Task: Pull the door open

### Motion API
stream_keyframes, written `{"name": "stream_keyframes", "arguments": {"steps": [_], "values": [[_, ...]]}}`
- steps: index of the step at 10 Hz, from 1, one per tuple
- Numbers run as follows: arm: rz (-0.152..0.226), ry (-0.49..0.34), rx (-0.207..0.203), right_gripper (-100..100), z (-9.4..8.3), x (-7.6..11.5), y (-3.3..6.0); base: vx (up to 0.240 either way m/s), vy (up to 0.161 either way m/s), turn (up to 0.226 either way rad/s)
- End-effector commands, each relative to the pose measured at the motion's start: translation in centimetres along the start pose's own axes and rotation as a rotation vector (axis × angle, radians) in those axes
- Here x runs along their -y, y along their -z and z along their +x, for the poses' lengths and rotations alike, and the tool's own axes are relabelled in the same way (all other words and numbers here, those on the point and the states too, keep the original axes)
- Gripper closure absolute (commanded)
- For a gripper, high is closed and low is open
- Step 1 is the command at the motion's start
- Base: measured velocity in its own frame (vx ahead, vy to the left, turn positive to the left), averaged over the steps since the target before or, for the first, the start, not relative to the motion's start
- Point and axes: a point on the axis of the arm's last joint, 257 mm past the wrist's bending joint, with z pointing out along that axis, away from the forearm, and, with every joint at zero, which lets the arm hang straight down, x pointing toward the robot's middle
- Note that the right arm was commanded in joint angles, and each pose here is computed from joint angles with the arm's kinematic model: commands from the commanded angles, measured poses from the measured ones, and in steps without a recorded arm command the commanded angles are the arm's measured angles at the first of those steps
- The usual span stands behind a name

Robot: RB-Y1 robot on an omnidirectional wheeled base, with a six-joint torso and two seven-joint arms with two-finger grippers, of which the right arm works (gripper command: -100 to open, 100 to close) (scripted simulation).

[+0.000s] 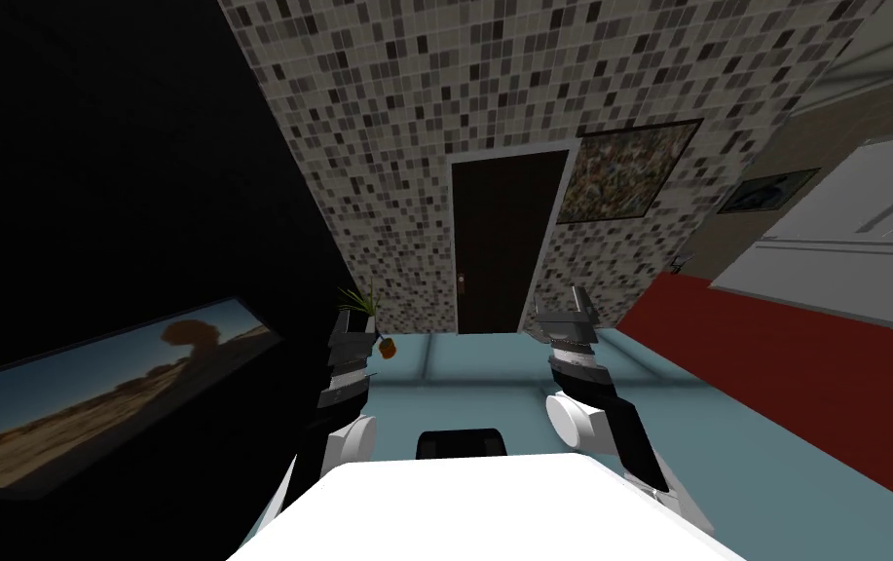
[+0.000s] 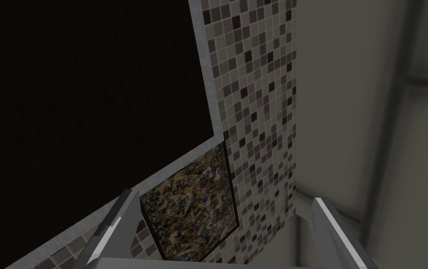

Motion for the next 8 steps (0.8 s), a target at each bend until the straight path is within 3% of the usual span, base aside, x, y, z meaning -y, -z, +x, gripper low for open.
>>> {"name": "stream_keyframes", "arguments": {"steps": [1,8], "values": [[0.013,-0.036,0.017,-100,-0.7,0.6,0.26,0.095,0.004,0.133],[0.067,-0.197,0.116,-100,-4.6,3.6,1.86,0.099,-0.005,0.163]]}}
